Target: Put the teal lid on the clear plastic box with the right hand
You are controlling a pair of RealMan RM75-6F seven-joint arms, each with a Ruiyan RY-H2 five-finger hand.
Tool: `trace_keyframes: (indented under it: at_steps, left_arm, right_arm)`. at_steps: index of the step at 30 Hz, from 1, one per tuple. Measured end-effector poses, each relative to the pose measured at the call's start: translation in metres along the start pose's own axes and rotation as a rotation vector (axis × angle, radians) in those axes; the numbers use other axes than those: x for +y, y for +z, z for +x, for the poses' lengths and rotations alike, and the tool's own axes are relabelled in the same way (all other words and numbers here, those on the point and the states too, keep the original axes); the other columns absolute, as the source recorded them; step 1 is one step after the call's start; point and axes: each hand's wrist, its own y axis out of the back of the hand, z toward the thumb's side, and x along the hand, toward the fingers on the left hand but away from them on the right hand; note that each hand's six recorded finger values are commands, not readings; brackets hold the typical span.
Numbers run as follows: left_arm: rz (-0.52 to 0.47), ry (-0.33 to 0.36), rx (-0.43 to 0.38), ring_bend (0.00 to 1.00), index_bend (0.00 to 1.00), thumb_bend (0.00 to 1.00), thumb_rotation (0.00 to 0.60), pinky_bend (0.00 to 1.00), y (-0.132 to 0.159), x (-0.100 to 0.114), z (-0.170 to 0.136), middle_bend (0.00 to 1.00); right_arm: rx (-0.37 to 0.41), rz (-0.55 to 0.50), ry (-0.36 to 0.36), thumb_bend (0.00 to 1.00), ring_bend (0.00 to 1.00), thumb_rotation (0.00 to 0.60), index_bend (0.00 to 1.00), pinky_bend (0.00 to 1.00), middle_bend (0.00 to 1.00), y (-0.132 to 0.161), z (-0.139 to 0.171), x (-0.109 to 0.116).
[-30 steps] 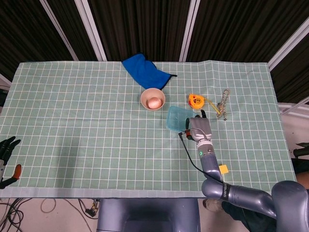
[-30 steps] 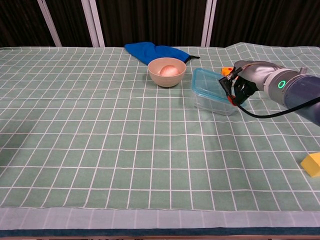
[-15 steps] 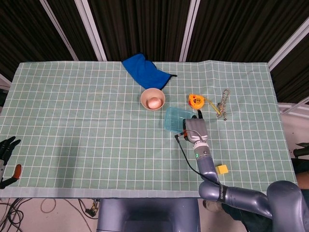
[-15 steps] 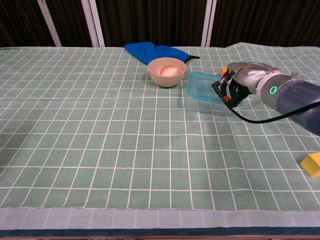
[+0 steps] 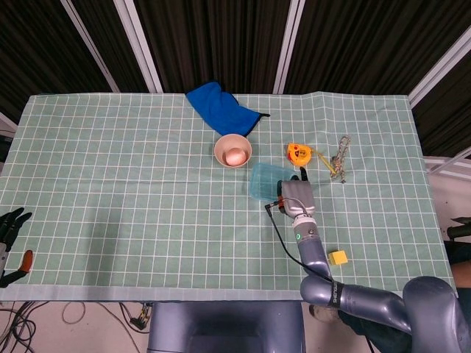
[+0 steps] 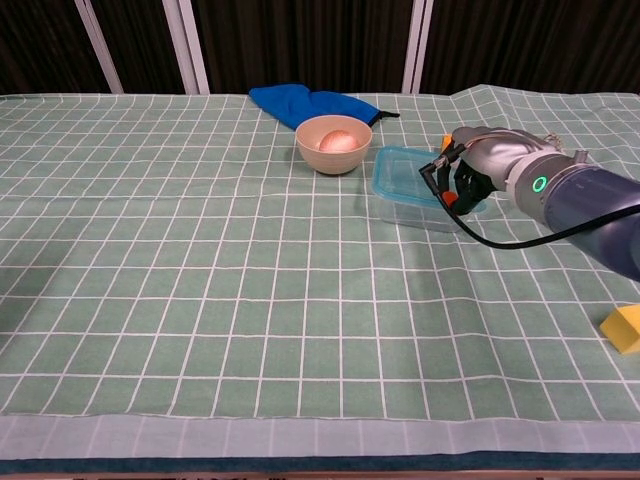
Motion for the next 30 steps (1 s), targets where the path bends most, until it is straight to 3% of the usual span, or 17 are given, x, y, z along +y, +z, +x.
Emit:
trace_keyframes:
  at_steps: [30]
  left_arm:
    - [0.003,0.003,-0.001,0.00,0.09,0.53,0.600,0.00,0.000,0.000,0.000,0.00]
  right_arm:
    - [-0.010,-0.063,-0.015,0.52,0.31,0.600,0.79,0.00,0.65,-0.016,0.004,0.002]
